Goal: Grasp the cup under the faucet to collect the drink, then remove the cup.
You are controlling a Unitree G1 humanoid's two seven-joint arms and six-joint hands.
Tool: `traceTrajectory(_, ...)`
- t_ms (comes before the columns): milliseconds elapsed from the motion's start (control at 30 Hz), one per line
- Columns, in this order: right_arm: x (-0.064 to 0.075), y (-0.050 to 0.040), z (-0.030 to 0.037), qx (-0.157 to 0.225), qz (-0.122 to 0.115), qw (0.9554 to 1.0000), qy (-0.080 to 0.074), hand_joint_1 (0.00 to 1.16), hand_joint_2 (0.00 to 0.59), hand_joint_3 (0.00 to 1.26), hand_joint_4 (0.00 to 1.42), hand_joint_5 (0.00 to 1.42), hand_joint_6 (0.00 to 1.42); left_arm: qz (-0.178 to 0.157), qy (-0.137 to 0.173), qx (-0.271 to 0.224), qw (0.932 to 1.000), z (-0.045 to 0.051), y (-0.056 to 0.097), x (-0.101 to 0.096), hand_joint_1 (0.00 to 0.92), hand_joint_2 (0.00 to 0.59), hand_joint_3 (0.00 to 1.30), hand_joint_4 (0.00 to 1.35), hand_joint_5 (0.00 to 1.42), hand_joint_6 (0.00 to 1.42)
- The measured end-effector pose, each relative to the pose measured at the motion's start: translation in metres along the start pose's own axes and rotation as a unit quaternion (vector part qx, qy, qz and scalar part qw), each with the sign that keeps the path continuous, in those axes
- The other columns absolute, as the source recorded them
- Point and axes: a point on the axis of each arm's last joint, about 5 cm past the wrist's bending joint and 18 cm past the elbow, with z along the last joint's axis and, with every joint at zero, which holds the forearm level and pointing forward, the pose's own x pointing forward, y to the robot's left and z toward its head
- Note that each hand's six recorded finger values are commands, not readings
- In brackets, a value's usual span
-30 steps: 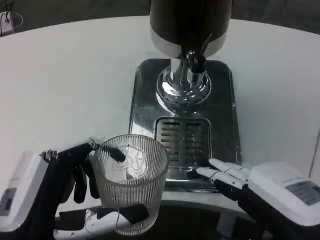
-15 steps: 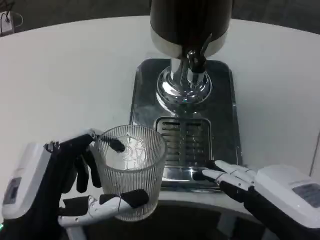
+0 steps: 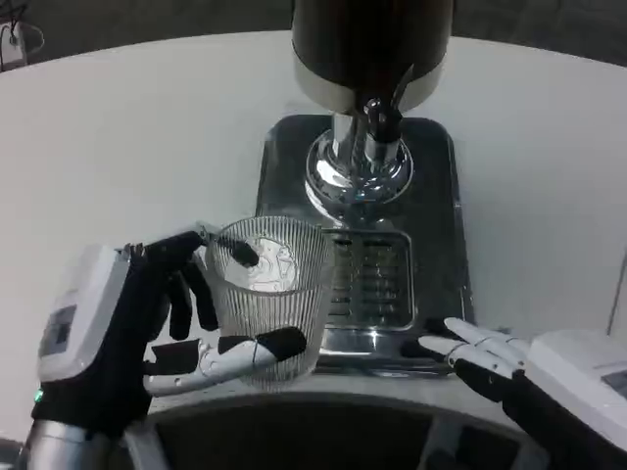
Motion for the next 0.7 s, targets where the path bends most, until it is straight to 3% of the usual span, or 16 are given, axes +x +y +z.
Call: traceTrajectory(700, -0.008, -0.0011, 0.0031, 0.002, -0.001, 1.0, -0.003, 0.49, 0.456, 0.16, 0.04, 0.1, 0.07, -0.002, 0.004, 0.03, 0.9995, -0.0158, -0.006, 0.035, 0.475, 0.0, 0.99, 1.09, 1.23, 1.42)
